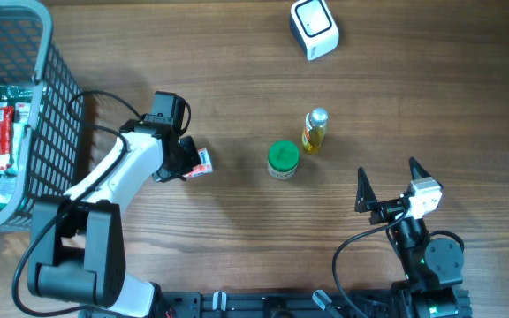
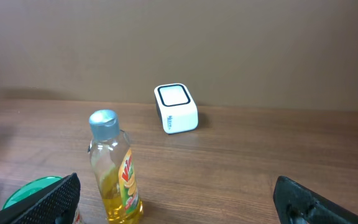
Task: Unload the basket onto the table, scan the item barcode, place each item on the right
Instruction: 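Grasp the small pink box with the left gripper and lift it, then set the pink box down beside the green tub and release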
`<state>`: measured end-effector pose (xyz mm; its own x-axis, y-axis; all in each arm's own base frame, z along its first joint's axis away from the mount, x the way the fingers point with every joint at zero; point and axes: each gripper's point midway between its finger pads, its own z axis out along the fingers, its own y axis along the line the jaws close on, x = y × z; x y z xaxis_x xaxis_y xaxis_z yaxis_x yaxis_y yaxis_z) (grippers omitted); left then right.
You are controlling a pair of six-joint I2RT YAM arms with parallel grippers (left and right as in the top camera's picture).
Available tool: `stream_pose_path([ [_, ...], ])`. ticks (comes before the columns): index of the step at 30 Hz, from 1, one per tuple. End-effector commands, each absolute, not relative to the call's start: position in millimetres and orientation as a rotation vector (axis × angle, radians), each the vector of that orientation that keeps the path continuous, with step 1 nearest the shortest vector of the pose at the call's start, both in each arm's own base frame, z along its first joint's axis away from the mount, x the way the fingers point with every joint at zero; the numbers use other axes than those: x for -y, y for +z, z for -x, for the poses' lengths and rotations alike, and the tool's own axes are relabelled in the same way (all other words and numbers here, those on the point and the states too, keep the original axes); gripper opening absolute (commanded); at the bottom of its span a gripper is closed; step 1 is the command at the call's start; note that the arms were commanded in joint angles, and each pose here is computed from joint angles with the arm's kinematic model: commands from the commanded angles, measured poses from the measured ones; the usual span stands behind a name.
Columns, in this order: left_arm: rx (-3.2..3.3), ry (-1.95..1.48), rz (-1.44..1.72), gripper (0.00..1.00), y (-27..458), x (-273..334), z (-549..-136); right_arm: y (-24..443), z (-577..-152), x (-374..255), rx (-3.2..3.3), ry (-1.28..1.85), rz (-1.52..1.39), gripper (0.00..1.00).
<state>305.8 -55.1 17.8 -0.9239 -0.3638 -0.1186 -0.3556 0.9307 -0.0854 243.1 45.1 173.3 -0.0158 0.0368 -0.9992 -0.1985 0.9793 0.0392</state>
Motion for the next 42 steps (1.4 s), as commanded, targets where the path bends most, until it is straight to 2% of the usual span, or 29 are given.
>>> stream_pose_path([
  [1, -2.95, -0.085, 0.457, 0.08, 13.2, 58.1, -311.3, 174.4, -242.8, -45.5, -1.57, 0.181, 0.139, 1.0],
  [5, -2.923, -0.108, 0.392, 0.07, 14.9, 72.4, -318.2, 174.3, -242.8, -45.4, -1.57, 0.18, 0.139, 1.0],
  [14, -2.781, -0.151, -0.144, 0.06, 27.4, 133.8, -339.7, 174.3, -242.8, -45.4, -1.57, 0.18, 0.139, 1.0],
  [17, -2.669, -0.133, -0.063, 0.05, 63.8, 137.7, -363.7, 174.3, -242.8, -45.4, -1.57, 0.18, 0.139, 1.0],
  [21, -2.548, -0.349, 0.173, 0.04, 104.0, 158.1, -385.2, 174.3, -242.8, -45.4, -1.57, 0.18, 0.139, 1.0],
  [33, -2.601, -0.343, 0.193, 0.04, 36.6, 173.9, -404.6, 174.3, -242.8, -45.5, -1.57, 0.18, 0.14, 1.0],
  [38, -2.657, -0.421, 0.156, 0.04, 27.7, 187.4, -393.6, 174.3, -242.8, -45.4, -1.57, 0.18, 0.139, 1.0],
  [42, -2.764, -0.51, 0.131, 0.04, 20.1, 196.5, -369.8, 174.3, -242.8, -45.4, -1.57, 0.181, 0.139, 1.0],
])
